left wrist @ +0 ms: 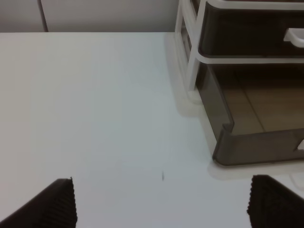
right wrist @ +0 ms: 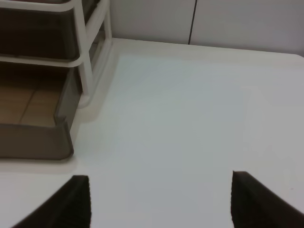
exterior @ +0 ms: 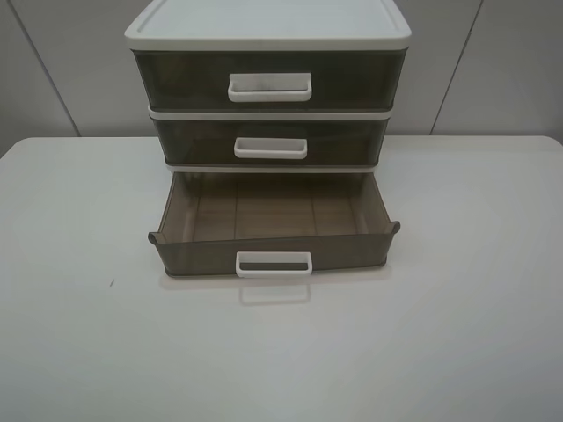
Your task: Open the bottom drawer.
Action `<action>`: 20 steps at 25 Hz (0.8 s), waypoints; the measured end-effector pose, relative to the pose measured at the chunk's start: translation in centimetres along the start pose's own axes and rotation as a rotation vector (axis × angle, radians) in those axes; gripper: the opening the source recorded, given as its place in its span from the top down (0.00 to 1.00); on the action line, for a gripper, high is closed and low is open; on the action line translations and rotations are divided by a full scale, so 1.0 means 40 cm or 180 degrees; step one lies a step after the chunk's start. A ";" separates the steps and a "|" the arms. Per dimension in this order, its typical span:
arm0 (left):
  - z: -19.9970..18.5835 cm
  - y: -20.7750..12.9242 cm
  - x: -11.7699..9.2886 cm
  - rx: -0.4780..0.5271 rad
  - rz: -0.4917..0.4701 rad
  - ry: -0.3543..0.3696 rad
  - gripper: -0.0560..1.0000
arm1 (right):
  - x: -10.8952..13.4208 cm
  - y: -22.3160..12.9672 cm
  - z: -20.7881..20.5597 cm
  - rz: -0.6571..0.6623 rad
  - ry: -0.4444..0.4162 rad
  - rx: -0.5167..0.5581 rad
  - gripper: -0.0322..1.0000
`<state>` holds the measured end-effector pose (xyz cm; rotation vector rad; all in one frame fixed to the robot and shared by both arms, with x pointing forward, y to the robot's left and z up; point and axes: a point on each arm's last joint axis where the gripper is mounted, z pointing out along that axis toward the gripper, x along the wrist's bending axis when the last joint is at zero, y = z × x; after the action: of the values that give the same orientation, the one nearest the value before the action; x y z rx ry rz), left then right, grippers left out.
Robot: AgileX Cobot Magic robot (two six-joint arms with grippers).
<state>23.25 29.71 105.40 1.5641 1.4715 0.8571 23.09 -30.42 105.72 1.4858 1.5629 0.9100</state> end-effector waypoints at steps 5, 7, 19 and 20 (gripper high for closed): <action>0.000 0.000 0.000 0.0000 0.0000 0.0000 0.24 | 0.000 0.000 0.000 0.0000 0.0000 0.0000 0.37; 0.000 0.000 0.000 0.0000 0.0000 0.0000 0.24 | 0.000 0.000 0.000 0.0000 0.0000 0.0000 0.37; 0.000 0.000 0.000 0.0000 0.0001 0.0002 0.24 | -0.012 0.000 0.000 0.0149 -0.0171 -0.0005 0.37; 0.000 0.000 0.000 0.0000 0.0001 0.0002 0.24 | -0.012 0.000 0.000 0.0151 -0.0175 -0.0005 0.37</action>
<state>23.25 29.71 105.40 1.5643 1.4718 0.8581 23.09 -30.92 105.75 1.5399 1.4926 0.8899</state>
